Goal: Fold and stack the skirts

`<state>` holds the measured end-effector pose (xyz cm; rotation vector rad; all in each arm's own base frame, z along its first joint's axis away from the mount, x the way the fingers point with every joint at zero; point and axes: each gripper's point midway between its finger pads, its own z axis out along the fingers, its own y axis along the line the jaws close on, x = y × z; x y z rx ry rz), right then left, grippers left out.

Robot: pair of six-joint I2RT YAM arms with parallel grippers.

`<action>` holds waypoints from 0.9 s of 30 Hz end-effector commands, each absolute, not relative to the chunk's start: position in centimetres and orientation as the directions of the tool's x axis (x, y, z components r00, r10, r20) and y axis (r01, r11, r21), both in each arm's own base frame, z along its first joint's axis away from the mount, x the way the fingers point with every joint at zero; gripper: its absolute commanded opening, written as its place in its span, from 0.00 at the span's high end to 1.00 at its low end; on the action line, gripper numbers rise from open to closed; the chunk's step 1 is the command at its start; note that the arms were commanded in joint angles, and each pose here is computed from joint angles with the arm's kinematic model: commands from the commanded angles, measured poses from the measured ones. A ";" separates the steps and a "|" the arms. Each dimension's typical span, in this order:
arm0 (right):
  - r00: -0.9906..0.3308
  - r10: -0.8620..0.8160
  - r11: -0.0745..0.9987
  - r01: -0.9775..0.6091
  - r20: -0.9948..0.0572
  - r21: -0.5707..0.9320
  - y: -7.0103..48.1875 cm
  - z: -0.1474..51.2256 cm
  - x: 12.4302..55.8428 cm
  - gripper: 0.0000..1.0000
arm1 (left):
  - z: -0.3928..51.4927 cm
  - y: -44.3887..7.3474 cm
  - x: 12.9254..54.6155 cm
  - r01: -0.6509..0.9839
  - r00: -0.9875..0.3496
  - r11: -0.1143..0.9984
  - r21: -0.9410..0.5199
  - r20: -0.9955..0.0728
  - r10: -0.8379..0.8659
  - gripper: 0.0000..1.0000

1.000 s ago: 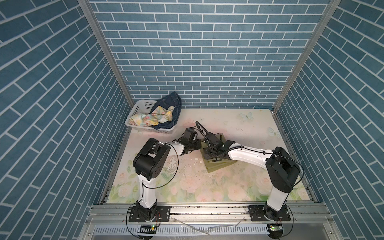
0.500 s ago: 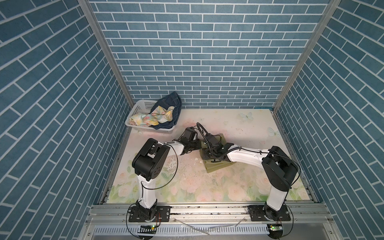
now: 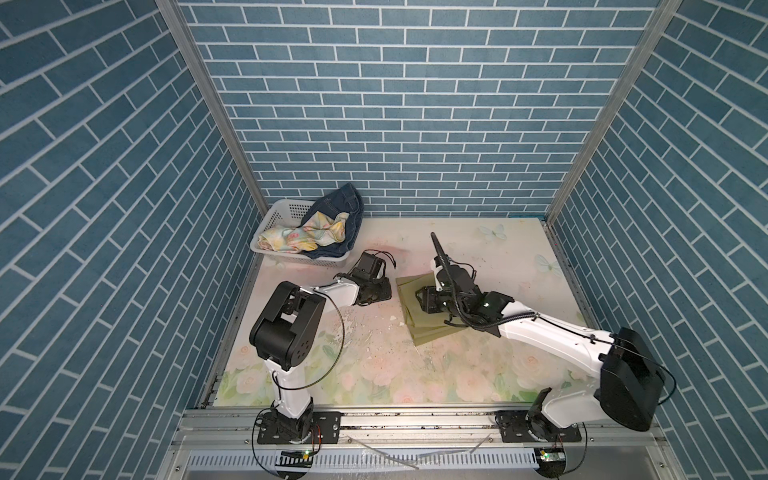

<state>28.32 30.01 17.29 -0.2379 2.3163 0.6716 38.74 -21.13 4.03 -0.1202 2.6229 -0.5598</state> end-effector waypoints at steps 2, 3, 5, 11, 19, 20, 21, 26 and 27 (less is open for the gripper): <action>-0.738 0.096 0.854 -0.285 -0.669 0.436 26.3 17.2 29.2 0.45 | 8.8 -20.2 39.2 0.049 -0.854 0.922 -0.383 -0.495 -0.160 0.62; -0.737 0.124 0.852 -0.265 -0.665 0.453 25.4 17.3 29.5 0.44 | 9.6 -20.6 39.0 0.068 -0.845 0.918 -0.390 -0.511 -0.155 0.62; -0.736 0.169 0.845 -0.235 -0.656 0.481 23.9 17.2 30.2 0.43 | 11.1 -21.7 38.5 0.118 -0.829 0.911 -0.396 -0.544 -0.129 0.62; -0.747 0.263 0.814 -0.169 -0.611 0.556 21.0 16.7 32.4 0.40 | 12.7 -28.0 36.0 0.295 -0.807 0.865 -0.405 -0.590 -0.001 0.67; -0.747 0.300 0.816 -0.120 -0.592 0.565 19.1 15.5 34.4 0.40 | 8.2 -33.3 35.5 0.358 -0.843 0.836 -0.415 -0.529 0.098 0.71; -0.751 0.294 0.822 -0.117 -0.591 0.557 19.0 15.1 34.5 0.40 | 7.6 -33.3 35.8 0.353 -0.849 0.837 -0.418 -0.519 0.099 0.71; -0.756 0.287 0.827 -0.114 -0.588 0.550 19.0 14.7 34.5 0.40 | 7.0 -33.1 36.2 0.345 -0.855 0.837 -0.425 -0.511 0.093 0.72; -0.779 0.262 0.838 -0.108 -0.569 0.535 19.3 12.9 35.0 0.41 | 4.1 -31.7 36.9 0.287 -0.886 0.836 -0.468 -0.461 0.046 0.76; -0.784 0.256 0.839 -0.110 -0.566 0.532 19.4 12.7 35.2 0.41 | 3.7 -31.6 36.8 0.287 -0.888 0.837 -0.466 -0.458 0.049 0.76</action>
